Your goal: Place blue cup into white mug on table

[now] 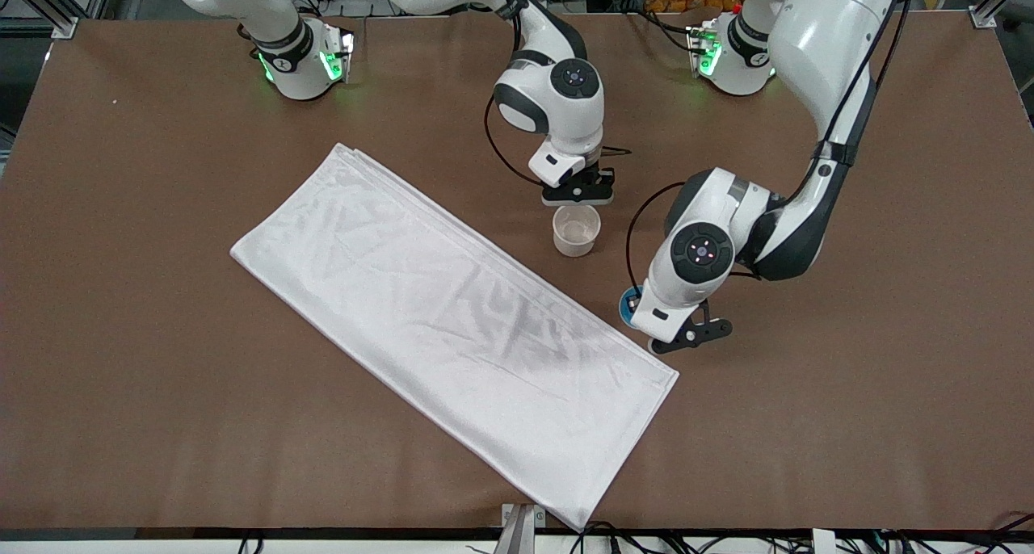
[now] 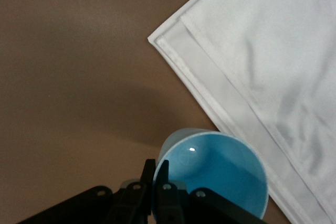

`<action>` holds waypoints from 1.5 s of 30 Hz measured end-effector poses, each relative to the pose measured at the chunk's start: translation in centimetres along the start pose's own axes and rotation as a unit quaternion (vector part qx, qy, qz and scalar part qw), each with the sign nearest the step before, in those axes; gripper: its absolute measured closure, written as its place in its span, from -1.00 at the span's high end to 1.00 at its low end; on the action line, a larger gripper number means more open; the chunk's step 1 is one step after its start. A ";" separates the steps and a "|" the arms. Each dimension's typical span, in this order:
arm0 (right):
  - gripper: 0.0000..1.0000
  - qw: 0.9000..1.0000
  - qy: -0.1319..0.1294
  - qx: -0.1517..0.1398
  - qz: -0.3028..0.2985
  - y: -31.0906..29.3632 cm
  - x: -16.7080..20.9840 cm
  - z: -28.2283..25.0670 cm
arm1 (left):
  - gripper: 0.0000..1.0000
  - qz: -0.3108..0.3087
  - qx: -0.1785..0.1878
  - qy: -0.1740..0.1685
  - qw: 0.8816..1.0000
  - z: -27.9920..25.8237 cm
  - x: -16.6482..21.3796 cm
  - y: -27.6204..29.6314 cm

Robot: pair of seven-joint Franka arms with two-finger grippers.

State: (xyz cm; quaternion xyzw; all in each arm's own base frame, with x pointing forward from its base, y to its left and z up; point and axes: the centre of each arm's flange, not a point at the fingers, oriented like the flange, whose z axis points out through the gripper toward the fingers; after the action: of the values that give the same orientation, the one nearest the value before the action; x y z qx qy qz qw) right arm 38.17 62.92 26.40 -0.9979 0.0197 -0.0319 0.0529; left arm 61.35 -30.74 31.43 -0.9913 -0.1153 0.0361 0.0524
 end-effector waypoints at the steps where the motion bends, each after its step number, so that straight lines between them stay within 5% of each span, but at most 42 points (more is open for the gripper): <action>1: 0.41 1.000 -0.001 0.000 0.001 -0.1 0.0 -0.4 | -0.92 0.002 0.001 0.001 1.000 -0.3 -0.5 -0.2; 2: 0.59 1.000 -0.002 -0.002 0.001 -0.3 0.1 -1.5 | -0.92 0.005 0.004 0.003 1.000 -1.1 -1.5 -0.6; 9: 1.00 1.000 -0.012 -0.009 0.000 -0.6 -0.1 -7.1 | -0.92 0.004 0.001 0.001 1.000 -3.1 -3.8 -1.6; 23: 1.00 0.998 -0.034 -0.052 -0.029 4.1 0.6 -22.6 | -0.92 -0.027 -0.019 -0.018 0.999 -4.0 -9.0 1.8; 34: 1.00 0.995 -0.046 -0.073 -0.047 14.7 7.3 -32.6 | -0.92 -0.046 -0.015 -0.032 0.998 -2.7 -13.8 5.9; 45: 1.00 0.997 -0.026 -0.067 -0.010 27.9 15.9 -38.4 | -0.92 -0.043 -0.011 -0.048 0.998 1.7 -15.6 7.8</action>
State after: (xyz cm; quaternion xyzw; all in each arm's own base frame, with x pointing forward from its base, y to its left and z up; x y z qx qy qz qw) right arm 50.46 30.48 62.46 -0.9998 0.0106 -0.0055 -0.0138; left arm 47.82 -41.77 29.78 -0.9830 -0.1609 0.0797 0.0378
